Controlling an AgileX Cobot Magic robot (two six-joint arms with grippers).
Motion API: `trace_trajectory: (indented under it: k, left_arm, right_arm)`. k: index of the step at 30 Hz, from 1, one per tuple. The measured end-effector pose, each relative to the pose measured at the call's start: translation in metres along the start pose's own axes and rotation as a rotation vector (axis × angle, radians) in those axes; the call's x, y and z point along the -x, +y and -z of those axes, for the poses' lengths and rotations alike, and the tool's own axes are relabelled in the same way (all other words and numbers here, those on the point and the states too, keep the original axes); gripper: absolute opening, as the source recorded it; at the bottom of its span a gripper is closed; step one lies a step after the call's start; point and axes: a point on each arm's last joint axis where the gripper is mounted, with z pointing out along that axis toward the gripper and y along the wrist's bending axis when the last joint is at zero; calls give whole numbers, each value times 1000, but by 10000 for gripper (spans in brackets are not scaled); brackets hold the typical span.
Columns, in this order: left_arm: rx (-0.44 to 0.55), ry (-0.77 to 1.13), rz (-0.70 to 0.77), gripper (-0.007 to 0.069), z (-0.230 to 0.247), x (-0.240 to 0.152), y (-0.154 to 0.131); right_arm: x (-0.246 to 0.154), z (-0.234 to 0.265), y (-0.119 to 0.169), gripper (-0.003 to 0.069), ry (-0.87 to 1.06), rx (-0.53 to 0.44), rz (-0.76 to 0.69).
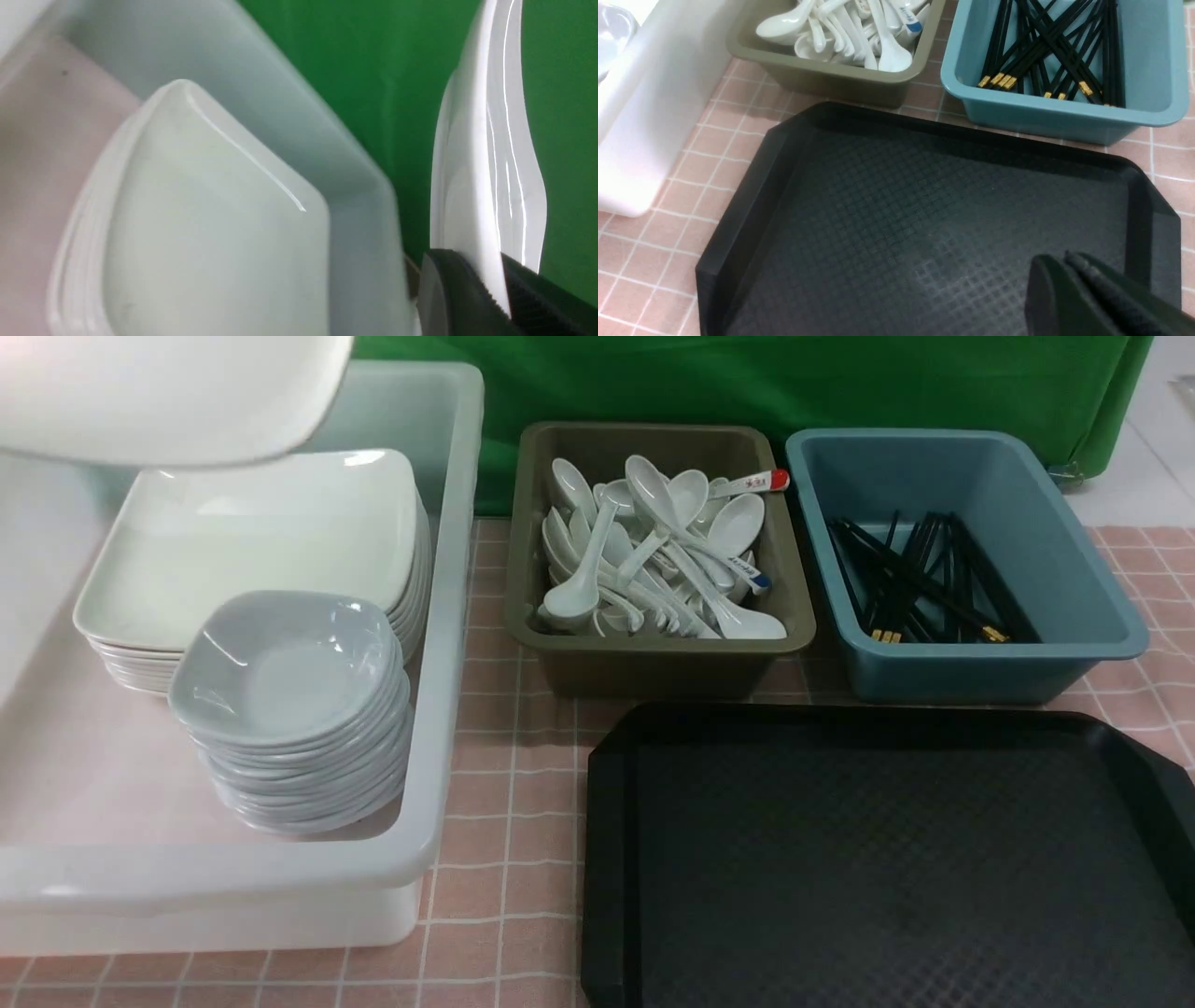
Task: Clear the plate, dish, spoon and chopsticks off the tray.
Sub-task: Use the left arm to put the plate into the large storage box on the left
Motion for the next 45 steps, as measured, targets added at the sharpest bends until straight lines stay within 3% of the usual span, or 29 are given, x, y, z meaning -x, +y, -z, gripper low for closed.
trace_trajectory:
  k: [6,13,27,30,34,37,40,43,45]
  left_arm:
    - [103,13,14,34,-42,-9,34]
    - [208,-17,-80,34,-81,-27,36]
    - [237,76,-86,52,-111,-52,48]
    - [245,97,-130,98,-110,-53,48]
    - [275,113,-231,271,-105,-51,46]
    - [279,118,-279,354,-101,-50,42]
    - [287,128,-371,475,-92,-47,33]
    - [290,125,-430,494,-81,-44,22]
    - [281,119,-479,462,-69,-41,8]
  right_arm:
    - [0,0,0,75,-4,0,-1]
    - [0,0,0,75,-4,1,-1]
    - [0,0,1,83,-2,7,-5]
    - [-3,0,2,83,28,17,-5]
    - [-12,2,5,83,123,50,-1]
    - [-15,5,7,81,141,58,4]
    - [-24,18,13,47,144,63,22]
    - [-31,31,17,30,122,45,45]
    - [-38,44,19,30,81,4,63]
